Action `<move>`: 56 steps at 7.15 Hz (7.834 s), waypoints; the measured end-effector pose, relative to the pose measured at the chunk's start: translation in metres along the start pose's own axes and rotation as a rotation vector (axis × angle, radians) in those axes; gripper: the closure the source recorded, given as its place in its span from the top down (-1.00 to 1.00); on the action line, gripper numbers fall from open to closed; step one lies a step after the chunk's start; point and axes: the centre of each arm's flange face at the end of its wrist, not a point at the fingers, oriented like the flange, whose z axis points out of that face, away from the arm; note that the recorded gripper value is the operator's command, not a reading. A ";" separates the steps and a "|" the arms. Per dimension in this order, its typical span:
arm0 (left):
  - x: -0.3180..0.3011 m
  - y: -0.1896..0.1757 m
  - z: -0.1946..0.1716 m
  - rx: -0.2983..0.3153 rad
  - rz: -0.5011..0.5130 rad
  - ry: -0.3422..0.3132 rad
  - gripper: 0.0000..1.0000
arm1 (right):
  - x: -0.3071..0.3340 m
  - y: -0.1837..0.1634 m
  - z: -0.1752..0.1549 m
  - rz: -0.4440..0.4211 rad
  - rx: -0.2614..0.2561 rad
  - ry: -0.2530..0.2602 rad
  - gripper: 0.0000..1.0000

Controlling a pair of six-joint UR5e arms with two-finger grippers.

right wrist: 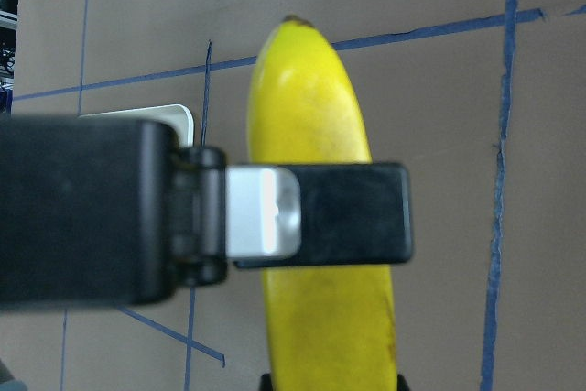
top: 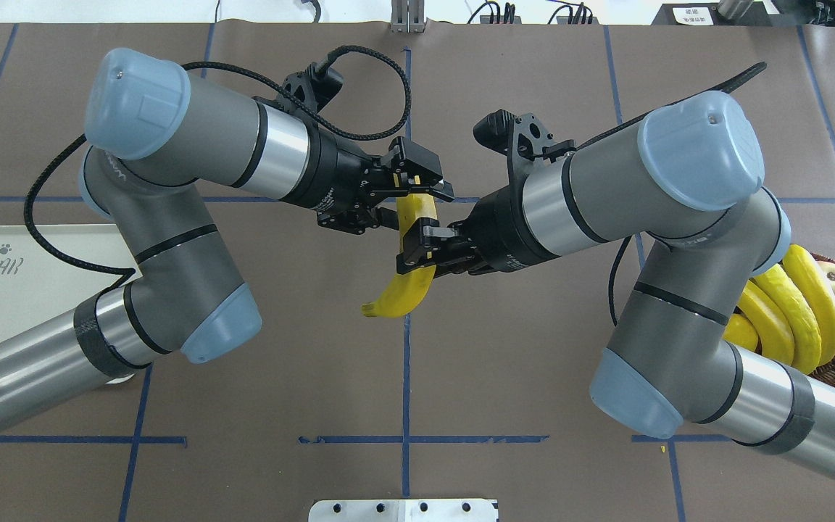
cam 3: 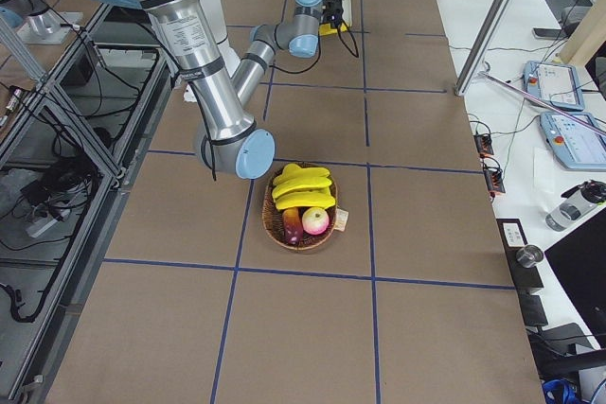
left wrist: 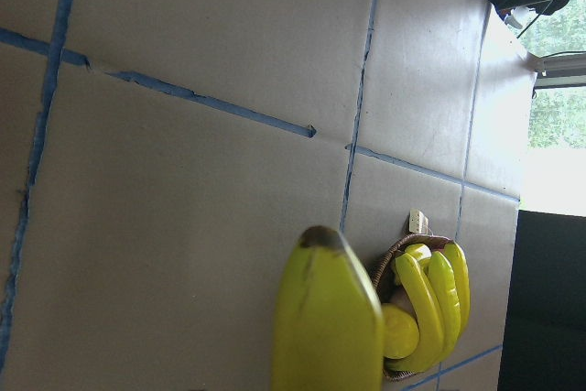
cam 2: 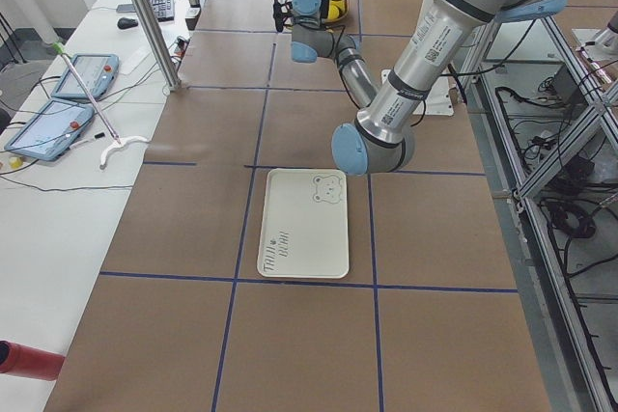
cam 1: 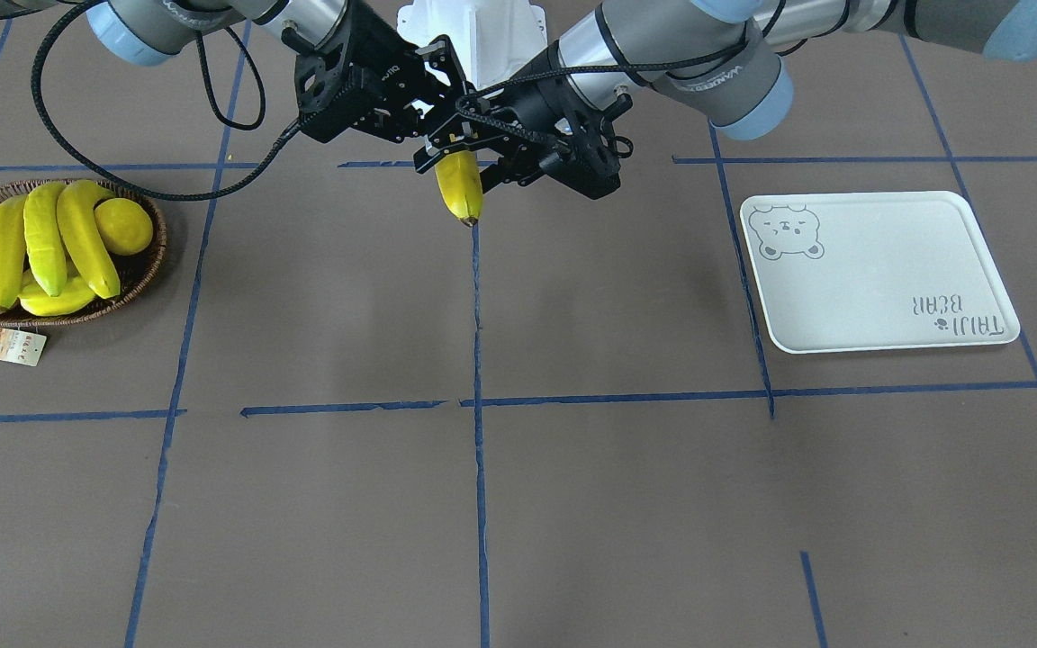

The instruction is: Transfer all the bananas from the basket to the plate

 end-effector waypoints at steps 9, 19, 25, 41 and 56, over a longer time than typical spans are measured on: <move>-0.030 -0.037 -0.017 0.064 -0.079 -0.101 -1.00 | -0.006 -0.003 -0.027 0.013 0.034 -0.026 1.00; -0.466 -0.119 -0.292 0.202 0.071 -0.803 -1.00 | 0.158 -0.077 -0.133 0.053 0.228 0.297 1.00; -0.512 -0.122 -0.294 0.181 0.037 -0.868 -0.89 | 0.182 -0.076 -0.139 0.048 0.224 0.335 1.00; -0.324 -0.112 -0.259 0.133 0.047 -0.685 0.98 | 0.373 0.002 -0.234 -0.125 0.059 0.639 0.98; -0.286 -0.102 -0.211 0.119 0.023 -0.642 0.99 | 0.471 0.027 -0.214 -0.022 -0.166 0.604 0.37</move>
